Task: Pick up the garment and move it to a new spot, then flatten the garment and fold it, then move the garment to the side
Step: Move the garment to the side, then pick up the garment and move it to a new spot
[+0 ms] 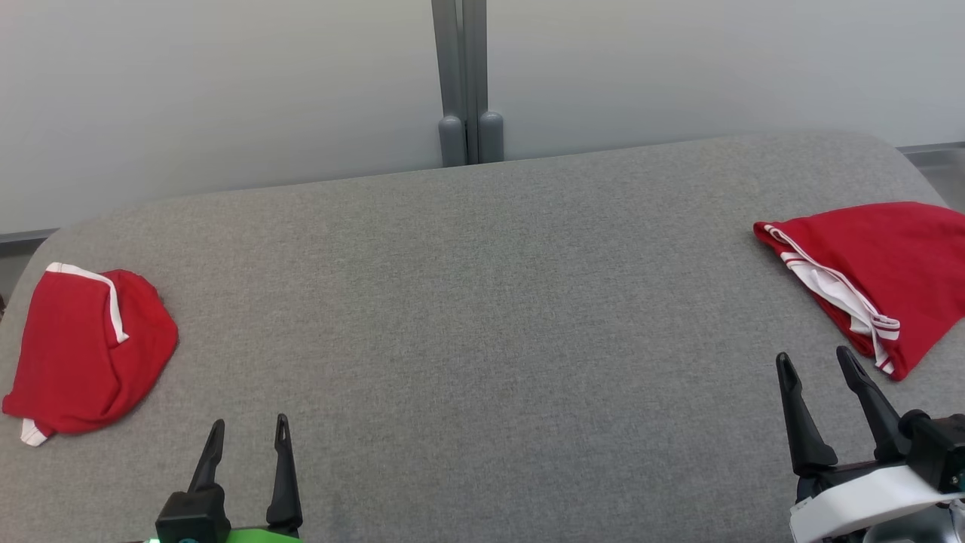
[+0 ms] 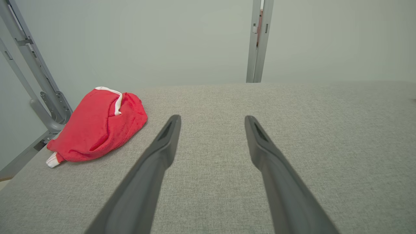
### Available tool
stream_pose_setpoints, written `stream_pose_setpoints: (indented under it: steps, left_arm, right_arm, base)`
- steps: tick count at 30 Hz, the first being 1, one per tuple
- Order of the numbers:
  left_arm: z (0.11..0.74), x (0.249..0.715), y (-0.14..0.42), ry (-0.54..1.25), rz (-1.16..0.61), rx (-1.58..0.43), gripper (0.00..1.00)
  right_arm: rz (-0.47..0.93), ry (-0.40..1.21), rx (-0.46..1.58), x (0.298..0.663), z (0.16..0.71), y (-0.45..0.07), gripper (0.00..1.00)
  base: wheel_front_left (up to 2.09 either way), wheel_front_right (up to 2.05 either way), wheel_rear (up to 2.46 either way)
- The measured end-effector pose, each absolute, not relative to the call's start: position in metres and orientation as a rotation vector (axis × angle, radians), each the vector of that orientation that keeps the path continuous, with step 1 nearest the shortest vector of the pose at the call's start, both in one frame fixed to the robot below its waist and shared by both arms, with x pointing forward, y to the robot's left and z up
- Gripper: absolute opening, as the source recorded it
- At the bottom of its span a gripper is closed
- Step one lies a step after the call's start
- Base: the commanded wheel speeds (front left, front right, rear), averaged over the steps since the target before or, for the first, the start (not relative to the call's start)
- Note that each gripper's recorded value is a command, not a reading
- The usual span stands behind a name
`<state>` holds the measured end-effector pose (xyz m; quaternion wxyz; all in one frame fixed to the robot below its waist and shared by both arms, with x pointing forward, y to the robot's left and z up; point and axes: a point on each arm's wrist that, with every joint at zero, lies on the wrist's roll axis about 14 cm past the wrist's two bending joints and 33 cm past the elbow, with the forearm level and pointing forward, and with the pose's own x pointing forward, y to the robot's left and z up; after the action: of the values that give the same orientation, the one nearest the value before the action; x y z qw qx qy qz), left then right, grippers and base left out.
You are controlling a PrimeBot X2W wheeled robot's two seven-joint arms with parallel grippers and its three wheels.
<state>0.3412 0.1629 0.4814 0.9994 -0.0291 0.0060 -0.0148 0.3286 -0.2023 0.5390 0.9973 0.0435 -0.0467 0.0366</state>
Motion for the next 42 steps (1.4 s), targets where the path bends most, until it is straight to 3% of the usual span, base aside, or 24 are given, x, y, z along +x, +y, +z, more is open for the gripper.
stream_pose_setpoints:
  steps: [14,22,35,42]
  left_arm:
    - [0.494,0.343,0.175,-0.030,0.009,-0.059,1.00]
    - [0.517,0.339,0.215,-0.105,0.130,-0.053,1.00]
    - [0.525,0.295,0.289,-0.129,0.382,-0.036,1.00]
    - [0.531,0.315,0.303,-0.138,0.424,-0.038,1.00]
  right_arm:
    - [0.122,-0.080,0.089,0.338,0.537,-0.189,1.00]
    - [0.285,-0.095,0.086,0.366,0.549,-0.140,1.00]
    - [0.536,-0.085,0.091,0.403,0.551,-0.056,1.00]
    - [0.595,-0.094,0.075,0.427,0.555,-0.041,1.00]
  base:
    - [0.00,0.00,0.00]
    - [0.00,0.00,0.00]
    - [0.00,0.00,0.00]
    - [0.00,0.00,0.00]
